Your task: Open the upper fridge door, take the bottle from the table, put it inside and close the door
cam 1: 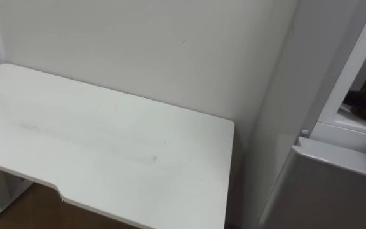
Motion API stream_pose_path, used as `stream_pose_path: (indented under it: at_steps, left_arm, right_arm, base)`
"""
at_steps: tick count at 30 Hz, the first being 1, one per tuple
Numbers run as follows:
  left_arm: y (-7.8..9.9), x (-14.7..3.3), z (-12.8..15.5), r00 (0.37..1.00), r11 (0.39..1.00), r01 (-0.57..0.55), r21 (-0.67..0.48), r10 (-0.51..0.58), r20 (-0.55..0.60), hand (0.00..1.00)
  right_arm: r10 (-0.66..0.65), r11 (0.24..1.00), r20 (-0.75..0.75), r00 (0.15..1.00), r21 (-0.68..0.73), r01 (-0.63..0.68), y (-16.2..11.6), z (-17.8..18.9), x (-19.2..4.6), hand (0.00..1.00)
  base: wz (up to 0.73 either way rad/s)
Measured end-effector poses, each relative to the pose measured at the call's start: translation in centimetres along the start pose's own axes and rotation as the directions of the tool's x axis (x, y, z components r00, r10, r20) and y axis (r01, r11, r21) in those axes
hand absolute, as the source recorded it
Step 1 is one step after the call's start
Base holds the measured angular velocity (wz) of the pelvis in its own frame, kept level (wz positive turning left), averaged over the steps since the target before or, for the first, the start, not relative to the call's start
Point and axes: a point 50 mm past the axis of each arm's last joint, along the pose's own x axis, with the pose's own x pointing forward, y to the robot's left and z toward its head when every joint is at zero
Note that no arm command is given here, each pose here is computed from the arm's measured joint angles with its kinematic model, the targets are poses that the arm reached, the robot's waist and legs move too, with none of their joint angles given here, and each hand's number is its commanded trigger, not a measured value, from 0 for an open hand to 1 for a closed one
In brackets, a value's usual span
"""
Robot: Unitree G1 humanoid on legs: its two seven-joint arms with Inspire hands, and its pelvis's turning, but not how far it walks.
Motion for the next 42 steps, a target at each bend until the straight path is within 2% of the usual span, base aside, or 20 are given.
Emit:
stream_pose_path:
  at_steps: [29,42]
  left_arm:
    - [0.0,0.0,0.6,1.000,1.000,-0.005,-0.007,0.005,0.023,0.00]
    - [-0.1,0.0,0.9,1.000,1.000,0.000,-0.019,0.001,0.028,0.00]
  right_arm:
    - [0.025,0.999,0.008,1.000,0.025,-0.025,0.2,0.3,0.0,0.00]
    - [0.097,0.995,0.124,0.987,0.019,-0.100,1.8,2.5,-0.8,0.00]
  base:
    - [0.00]
    - [-0.05]
